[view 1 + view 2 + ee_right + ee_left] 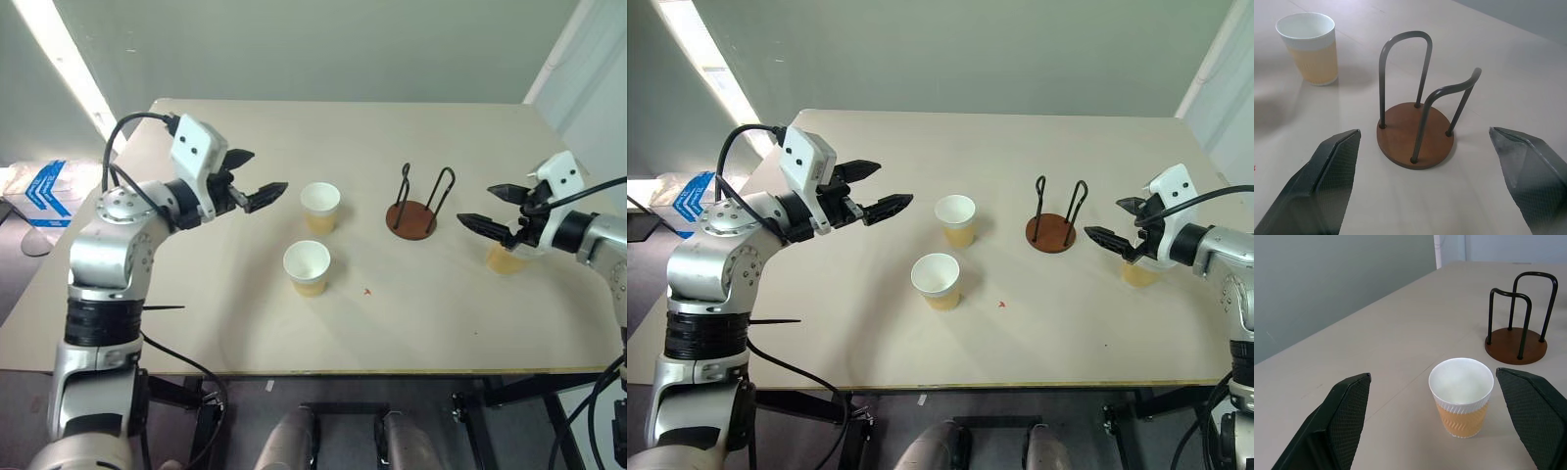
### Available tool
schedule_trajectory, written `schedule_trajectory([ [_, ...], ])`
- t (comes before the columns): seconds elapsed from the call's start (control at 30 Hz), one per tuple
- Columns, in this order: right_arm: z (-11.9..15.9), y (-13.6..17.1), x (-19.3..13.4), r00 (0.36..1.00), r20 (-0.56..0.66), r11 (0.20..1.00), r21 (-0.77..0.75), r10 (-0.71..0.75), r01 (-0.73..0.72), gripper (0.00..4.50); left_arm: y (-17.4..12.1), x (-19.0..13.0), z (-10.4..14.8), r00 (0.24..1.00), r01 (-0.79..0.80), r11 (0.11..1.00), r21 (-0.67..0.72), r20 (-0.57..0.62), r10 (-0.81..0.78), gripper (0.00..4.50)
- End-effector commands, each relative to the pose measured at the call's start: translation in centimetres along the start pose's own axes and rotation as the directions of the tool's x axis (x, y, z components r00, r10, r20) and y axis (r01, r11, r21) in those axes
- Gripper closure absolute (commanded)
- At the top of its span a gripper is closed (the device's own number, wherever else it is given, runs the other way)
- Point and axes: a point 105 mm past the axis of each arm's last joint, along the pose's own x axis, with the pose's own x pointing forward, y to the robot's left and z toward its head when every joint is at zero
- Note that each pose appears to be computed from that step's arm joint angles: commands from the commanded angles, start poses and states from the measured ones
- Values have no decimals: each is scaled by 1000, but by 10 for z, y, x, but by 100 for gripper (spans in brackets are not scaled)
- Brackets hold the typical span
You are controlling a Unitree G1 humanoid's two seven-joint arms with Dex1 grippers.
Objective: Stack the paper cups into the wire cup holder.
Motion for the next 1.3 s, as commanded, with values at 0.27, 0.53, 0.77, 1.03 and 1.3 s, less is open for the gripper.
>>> schedule_trajectory([
  [0.27,15,0,-22,999,19,999,-18,-35,35,6,-1,14,13,997,60,997,39,40,-61,0],
  [0.53,13,9,-12,1000,4,997,80,-15,15,6,-15,27,20,975,217,975,40,49,-219,0],
  [0.77,8,9,3,998,-47,994,106,33,-28,6,-26,27,21,945,322,947,19,55,-322,0],
  [1.03,-6,16,32,995,-71,989,134,68,-58,6,-28,25,25,934,350,937,7,68,-350,0],
  [1.3,-7,1,53,997,-68,993,120,29,-21,6,-27,24,25,936,346,938,19,62,-346,0],
])
